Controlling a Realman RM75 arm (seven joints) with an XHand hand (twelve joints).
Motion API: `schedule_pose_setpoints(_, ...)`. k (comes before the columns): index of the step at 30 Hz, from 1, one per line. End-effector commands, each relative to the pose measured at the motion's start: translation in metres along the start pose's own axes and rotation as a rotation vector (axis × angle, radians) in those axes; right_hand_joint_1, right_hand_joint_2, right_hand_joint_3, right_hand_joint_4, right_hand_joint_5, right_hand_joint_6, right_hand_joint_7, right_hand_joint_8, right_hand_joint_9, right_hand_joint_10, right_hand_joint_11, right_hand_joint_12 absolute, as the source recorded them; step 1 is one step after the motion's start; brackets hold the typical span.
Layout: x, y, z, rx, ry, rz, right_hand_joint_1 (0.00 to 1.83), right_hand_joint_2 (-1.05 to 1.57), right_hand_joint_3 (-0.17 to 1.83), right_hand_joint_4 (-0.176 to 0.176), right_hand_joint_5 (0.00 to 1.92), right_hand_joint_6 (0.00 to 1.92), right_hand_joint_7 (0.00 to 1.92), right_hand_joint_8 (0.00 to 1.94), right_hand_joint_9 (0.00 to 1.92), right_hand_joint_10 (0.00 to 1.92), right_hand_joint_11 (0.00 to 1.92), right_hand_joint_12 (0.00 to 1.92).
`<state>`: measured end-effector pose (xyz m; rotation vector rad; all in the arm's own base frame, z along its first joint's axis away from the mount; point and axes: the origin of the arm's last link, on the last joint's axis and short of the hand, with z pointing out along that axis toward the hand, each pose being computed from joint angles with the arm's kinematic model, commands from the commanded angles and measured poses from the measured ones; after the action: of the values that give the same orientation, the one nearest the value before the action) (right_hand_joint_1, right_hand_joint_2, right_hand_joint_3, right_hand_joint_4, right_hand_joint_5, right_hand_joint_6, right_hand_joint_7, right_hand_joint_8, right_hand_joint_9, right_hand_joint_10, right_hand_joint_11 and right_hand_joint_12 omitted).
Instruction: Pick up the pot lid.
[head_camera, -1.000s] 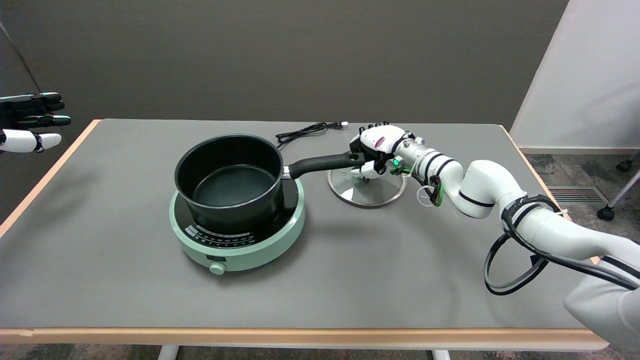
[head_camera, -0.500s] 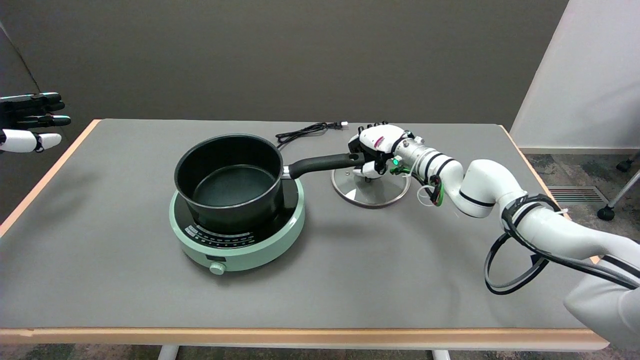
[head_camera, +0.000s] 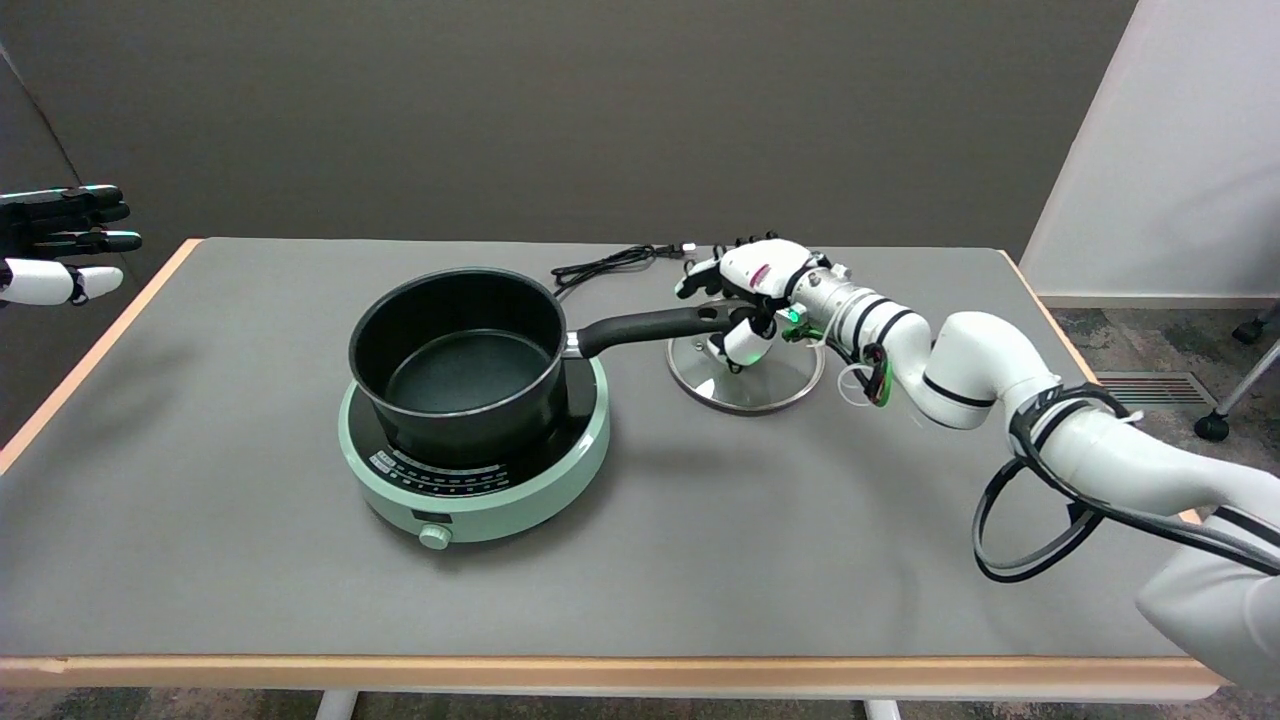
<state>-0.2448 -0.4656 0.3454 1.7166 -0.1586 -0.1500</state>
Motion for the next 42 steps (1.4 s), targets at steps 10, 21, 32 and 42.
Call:
schedule_pose_setpoints(10,0.018,0.019,-0.033,-0.066,0.019,-0.099,0.94,0.59,0.98,0.176,0.58,0.29,0.65,0.23,0.69,0.46,0.4,0.63)
schedule_pose_setpoints(21,0.008,0.028,-0.03,-0.098,-0.011,-0.085,0.89,0.57,1.03,0.176,0.53,0.28,0.63,0.22,0.66,0.51,0.39,0.67)
schedule_pose_setpoints(32,0.001,0.03,-0.018,-0.121,-0.037,-0.079,0.93,0.52,1.02,0.176,0.47,0.2,0.61,0.21,0.67,0.48,0.41,0.69)
schedule_pose_setpoints(42,-0.006,0.032,-0.017,-0.133,-0.054,-0.074,0.93,0.52,1.01,0.176,0.5,0.22,0.61,0.2,0.68,0.49,0.4,0.69)
